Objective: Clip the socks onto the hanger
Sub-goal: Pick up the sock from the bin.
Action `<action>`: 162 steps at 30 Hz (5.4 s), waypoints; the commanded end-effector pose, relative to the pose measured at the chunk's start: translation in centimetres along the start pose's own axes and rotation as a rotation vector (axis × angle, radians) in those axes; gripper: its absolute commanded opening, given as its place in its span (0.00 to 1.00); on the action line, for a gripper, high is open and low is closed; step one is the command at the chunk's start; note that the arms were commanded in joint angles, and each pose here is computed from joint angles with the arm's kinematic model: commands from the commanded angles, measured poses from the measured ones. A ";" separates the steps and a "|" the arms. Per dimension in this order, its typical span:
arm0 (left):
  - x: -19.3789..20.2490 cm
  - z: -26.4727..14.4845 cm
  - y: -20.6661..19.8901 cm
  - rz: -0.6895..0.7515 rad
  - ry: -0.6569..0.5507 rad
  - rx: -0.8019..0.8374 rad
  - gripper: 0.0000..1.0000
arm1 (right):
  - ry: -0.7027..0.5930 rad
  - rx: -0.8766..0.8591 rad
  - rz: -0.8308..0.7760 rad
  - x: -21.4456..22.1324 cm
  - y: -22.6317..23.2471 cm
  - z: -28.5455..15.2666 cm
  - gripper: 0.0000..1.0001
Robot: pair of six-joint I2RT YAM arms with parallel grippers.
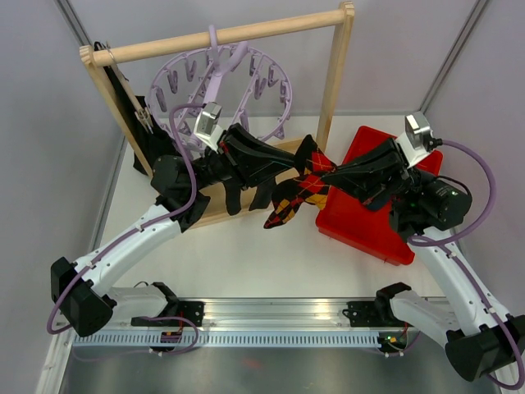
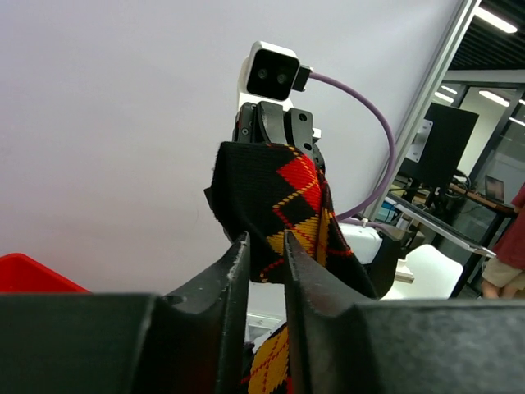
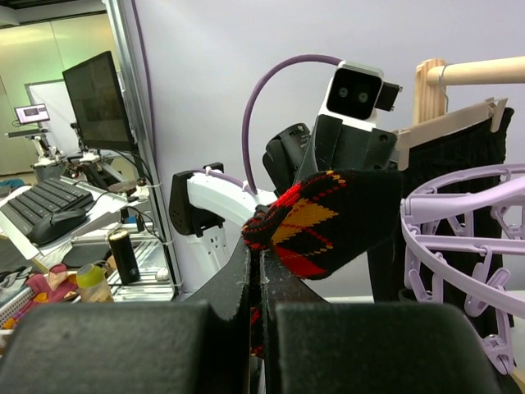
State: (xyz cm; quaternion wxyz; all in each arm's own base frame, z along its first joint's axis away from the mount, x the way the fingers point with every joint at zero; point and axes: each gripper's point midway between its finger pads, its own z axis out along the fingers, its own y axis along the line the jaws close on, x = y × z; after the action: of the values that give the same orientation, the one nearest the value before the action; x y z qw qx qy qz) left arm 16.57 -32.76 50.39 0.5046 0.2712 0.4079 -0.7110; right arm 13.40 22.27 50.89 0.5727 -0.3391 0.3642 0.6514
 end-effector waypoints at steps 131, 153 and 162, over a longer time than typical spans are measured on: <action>-1.5 -0.6 -2.4 0.039 -0.033 0.025 0.57 | 0.005 0.015 -0.205 -4.0 3.3 2.2 0.00; -2.8 0.4 -3.4 0.043 -0.073 0.091 0.57 | 0.045 0.006 -0.157 -2.0 2.5 2.0 0.00; -3.1 0.7 -3.2 0.040 -0.083 0.090 0.57 | 0.056 -0.002 -0.151 -1.4 2.5 2.1 0.00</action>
State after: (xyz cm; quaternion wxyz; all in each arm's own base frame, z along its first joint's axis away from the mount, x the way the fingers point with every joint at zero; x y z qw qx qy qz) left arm 15.93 -32.05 51.86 0.5156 0.2611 0.3858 -0.7191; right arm 11.47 23.15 53.43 0.6037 -0.3700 0.3668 0.6034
